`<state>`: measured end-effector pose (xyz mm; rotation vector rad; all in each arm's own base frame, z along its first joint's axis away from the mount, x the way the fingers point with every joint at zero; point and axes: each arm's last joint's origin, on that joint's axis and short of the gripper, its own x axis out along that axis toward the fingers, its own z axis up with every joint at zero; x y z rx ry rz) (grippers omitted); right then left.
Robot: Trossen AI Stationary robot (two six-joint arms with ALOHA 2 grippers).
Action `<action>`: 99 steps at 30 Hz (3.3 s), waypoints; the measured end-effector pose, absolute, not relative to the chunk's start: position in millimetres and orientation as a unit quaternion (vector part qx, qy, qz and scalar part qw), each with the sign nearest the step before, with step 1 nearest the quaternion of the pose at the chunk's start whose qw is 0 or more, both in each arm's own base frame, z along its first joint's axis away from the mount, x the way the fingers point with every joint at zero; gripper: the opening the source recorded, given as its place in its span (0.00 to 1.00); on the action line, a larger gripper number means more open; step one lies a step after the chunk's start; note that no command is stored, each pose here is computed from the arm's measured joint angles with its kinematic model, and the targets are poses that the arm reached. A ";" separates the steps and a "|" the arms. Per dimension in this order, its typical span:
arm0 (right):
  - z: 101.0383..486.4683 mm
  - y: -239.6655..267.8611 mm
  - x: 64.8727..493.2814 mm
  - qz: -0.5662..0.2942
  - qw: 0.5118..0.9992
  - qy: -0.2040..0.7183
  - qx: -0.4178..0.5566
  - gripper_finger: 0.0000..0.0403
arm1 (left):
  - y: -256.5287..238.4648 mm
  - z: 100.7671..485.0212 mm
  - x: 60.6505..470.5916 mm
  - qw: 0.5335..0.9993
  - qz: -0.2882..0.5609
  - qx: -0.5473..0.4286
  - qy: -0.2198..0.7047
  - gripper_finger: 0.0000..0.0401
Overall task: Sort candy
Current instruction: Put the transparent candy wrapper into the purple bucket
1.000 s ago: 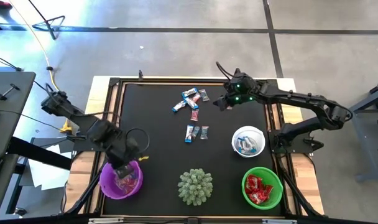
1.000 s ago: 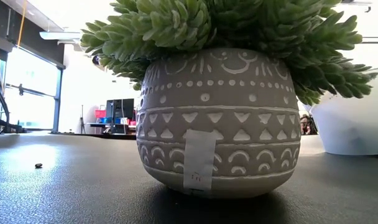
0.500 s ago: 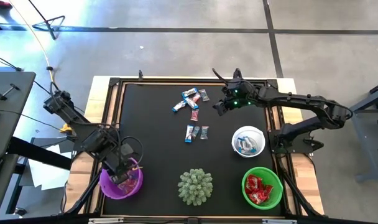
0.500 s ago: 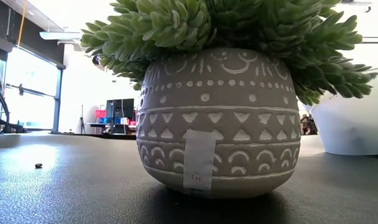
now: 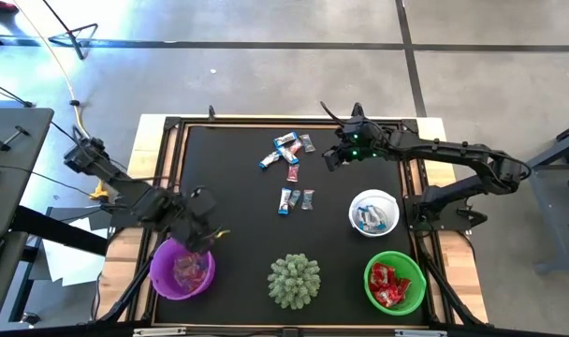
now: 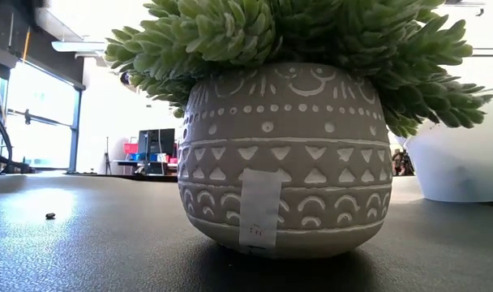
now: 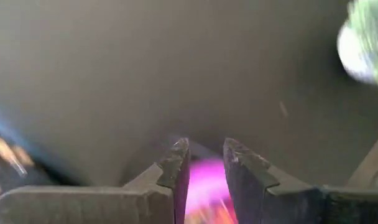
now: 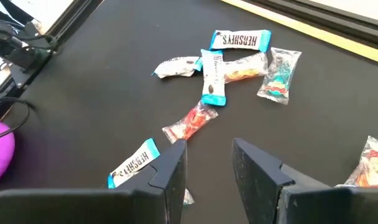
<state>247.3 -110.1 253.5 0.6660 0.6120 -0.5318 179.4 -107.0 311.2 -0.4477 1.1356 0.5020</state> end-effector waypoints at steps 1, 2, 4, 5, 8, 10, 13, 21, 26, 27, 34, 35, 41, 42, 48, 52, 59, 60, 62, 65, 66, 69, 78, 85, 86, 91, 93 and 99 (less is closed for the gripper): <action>253.5 -110.1 247.3 -0.254 0.865 0.292 0.318 0.31 | -100.8 311.8 184.0 0.802 0.242 -0.190 0.512 0.21; 253.5 -110.1 247.3 -0.254 0.865 0.292 0.318 0.31 | -94.1 312.5 189.1 0.810 0.250 -0.178 0.499 0.21; 253.5 -110.1 247.3 -0.254 0.865 0.292 0.318 0.31 | -80.1 314.3 201.0 0.823 0.259 -0.170 0.476 0.21; 253.5 -110.1 247.3 -0.254 0.866 0.292 0.318 0.31 | -72.5 315.3 207.5 0.828 0.260 -0.171 0.466 0.21; 253.5 -110.1 247.3 -0.254 0.865 0.292 0.318 0.31 | -50.1 318.5 227.9 0.851 0.271 -0.157 0.422 0.21; 253.5 -110.1 247.3 -0.254 0.865 0.292 0.318 0.31 | -34.5 320.8 241.5 0.865 0.288 -0.144 0.384 0.21; 253.5 -110.1 247.3 -0.255 0.864 0.290 0.324 0.31 | -7.2 320.9 264.3 0.878 0.284 -0.156 0.351 0.21; 253.5 -110.1 247.3 -0.257 0.862 0.289 0.328 0.31 | 45.4 286.9 331.6 0.914 0.179 -0.170 0.321 0.21; 252.8 -109.9 246.9 -0.257 0.860 0.293 0.329 0.31 | 63.6 251.1 355.5 0.909 0.149 -0.166 0.351 0.22; 252.6 -109.8 246.7 -0.258 0.860 0.295 0.329 0.31 | 66.4 245.9 358.4 0.906 0.152 -0.163 0.358 0.22; 249.7 -108.7 244.2 -0.260 0.852 0.314 0.328 0.31 | 84.0 216.5 376.2 0.900 0.164 -0.144 0.378 0.28; 249.4 -108.5 243.9 -0.260 0.851 0.316 0.329 0.31 | 85.1 213.1 378.0 0.900 0.165 -0.144 0.378 0.29; 247.7 -107.3 242.3 -0.255 0.846 0.328 0.333 0.31 | 88.8 190.2 384.9 0.889 0.171 -0.145 0.400 0.35; 247.6 -107.0 242.3 -0.252 0.846 0.330 0.335 0.31 | 88.9 187.7 385.4 0.887 0.171 -0.145 0.403 0.36; 247.6 -106.0 242.3 -0.237 0.846 0.334 0.342 0.31 | 93.1 172.0 390.3 0.881 0.206 -0.124 0.408 0.40; 247.4 -105.9 242.1 -0.237 0.845 0.335 0.342 0.31 | 101.3 158.5 389.9 0.866 0.242 -0.112 0.423 0.41; 247.2 -105.6 241.8 -0.233 0.847 0.339 0.337 0.31 | 108.7 143.2 390.3 0.854 0.258 -0.130 0.433 0.41; 247.2 -105.6 241.8 -0.233 0.847 0.339 0.336 0.31 | 109.3 141.5 391.0 0.854 0.258 -0.131 0.432 0.41; 247.2 -105.6 241.8 -0.233 0.847 0.339 0.336 0.31 | 110.0 140.0 391.2 0.853 0.261 -0.137 0.431 0.41; 247.2 -105.6 241.8 -0.233 0.847 0.339 0.336 0.31 | 110.6 134.9 391.6 0.849 0.263 -0.140 0.436 0.41; 247.2 -105.6 241.8 -0.233 0.847 0.339 0.336 0.31 | 110.7 133.4 391.8 0.849 0.263 -0.140 0.437 0.41; 247.2 -105.6 241.8 -0.233 0.847 0.339 0.336 0.31 | 111.2 128.6 393.0 0.848 0.263 -0.140 0.439 0.41; 247.3 -105.6 241.7 -0.233 0.847 0.339 0.336 0.31 | 111.0 114.6 395.4 0.838 0.274 -0.160 0.444 0.41; 247.3 -105.6 241.7 -0.233 0.847 0.339 0.336 0.31 | 108.6 119.5 396.7 0.845 0.271 -0.160 0.432 0.31; 247.3 -105.7 241.7 -0.233 0.847 0.339 0.336 0.31 | 107.6 119.9 396.9 0.846 0.270 -0.159 0.432 0.28; 247.3 -105.7 241.7 -0.234 0.847 0.339 0.336 0.31 | 102.1 124.9 396.4 0.847 0.274 -0.150 0.431 0.17; 247.3 -105.6 241.7 -0.233 0.847 0.339 0.336 0.31 | 100.7 126.5 396.4 0.847 0.273 -0.148 0.430 0.13; 247.3 -105.7 241.6 -0.234 0.847 0.339 0.335 0.31 | 96.3 138.3 392.8 0.848 0.265 -0.150 0.434 0.07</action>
